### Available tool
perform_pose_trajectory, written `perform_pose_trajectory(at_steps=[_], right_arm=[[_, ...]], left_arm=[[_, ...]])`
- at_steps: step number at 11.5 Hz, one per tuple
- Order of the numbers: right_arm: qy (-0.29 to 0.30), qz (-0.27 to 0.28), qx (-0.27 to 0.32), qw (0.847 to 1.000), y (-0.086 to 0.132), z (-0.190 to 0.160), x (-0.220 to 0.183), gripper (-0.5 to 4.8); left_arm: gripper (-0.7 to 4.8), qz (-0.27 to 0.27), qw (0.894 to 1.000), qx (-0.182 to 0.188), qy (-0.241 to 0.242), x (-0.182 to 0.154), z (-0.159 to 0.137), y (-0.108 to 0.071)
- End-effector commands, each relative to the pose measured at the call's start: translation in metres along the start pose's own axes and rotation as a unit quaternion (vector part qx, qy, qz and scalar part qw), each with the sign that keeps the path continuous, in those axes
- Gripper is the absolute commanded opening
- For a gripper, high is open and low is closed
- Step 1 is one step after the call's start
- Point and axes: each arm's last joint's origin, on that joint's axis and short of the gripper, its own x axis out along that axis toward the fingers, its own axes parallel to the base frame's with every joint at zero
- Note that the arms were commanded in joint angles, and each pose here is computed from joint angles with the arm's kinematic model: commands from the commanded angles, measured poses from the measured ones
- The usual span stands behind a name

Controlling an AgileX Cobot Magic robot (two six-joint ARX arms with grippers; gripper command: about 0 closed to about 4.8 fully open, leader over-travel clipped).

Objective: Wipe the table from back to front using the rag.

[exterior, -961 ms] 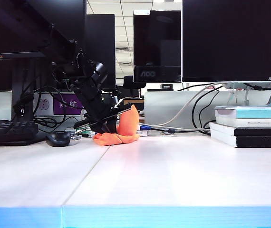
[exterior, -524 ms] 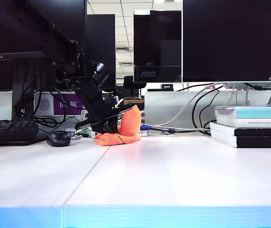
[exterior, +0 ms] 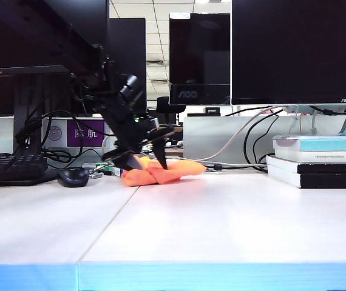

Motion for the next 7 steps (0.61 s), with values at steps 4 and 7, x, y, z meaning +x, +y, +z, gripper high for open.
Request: perform_pose_trajectory(at_steps=[4,7], right_arm=[[-0.034,-0.014,-0.004,0.999,0.0,0.007,-0.002,-0.01],[-0.045,-0.024,-0.004,0.999,-0.001,0.01,-0.001,-0.01]], left_arm=[[3.19,-0.031,0.999,0.015,-0.037,-0.083,0.025,-0.031],[3.19,-0.043,0.998,0.021,-0.049,-0.111,0.03,-0.041]])
